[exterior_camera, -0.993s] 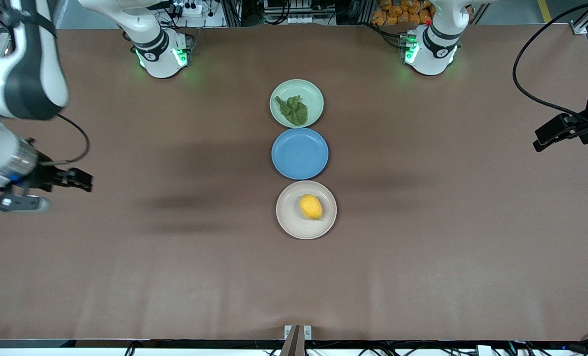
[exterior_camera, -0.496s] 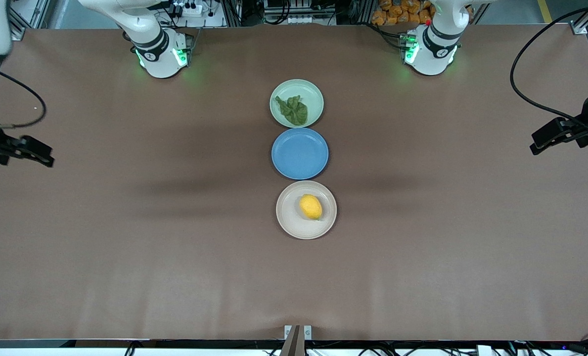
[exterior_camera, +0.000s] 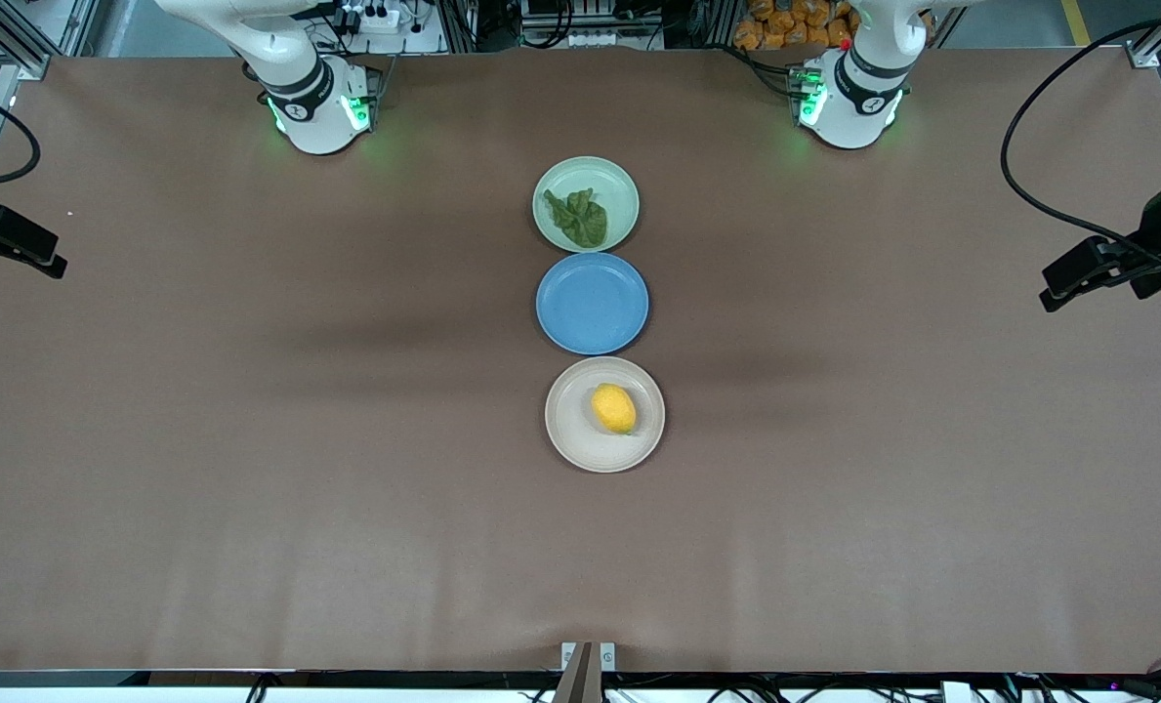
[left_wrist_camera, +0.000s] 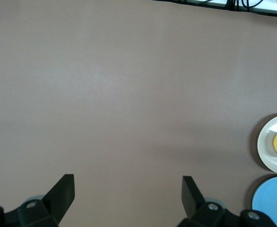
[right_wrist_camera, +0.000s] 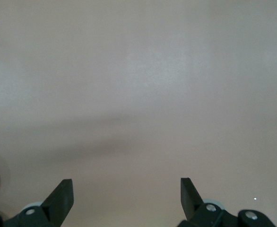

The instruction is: Place lemon and lettuce in plates

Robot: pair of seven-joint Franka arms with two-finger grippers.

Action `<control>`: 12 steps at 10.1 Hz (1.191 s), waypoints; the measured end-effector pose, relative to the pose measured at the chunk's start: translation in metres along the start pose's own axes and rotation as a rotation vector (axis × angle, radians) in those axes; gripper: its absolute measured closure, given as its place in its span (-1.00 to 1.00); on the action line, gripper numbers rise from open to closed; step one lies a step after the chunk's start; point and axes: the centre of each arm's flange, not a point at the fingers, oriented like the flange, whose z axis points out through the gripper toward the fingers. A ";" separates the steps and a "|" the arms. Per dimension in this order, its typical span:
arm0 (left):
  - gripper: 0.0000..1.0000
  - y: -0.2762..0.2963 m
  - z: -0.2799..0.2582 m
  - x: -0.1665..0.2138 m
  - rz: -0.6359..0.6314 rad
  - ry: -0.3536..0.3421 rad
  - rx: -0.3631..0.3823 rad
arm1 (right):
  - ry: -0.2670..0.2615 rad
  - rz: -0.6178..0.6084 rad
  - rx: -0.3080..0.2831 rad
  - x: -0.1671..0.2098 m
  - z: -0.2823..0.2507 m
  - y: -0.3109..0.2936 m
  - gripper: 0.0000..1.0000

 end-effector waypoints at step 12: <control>-1.00 0.013 0.000 -0.003 0.075 -0.002 -0.009 | 0.017 0.019 0.022 -0.002 -0.010 -0.003 -1.00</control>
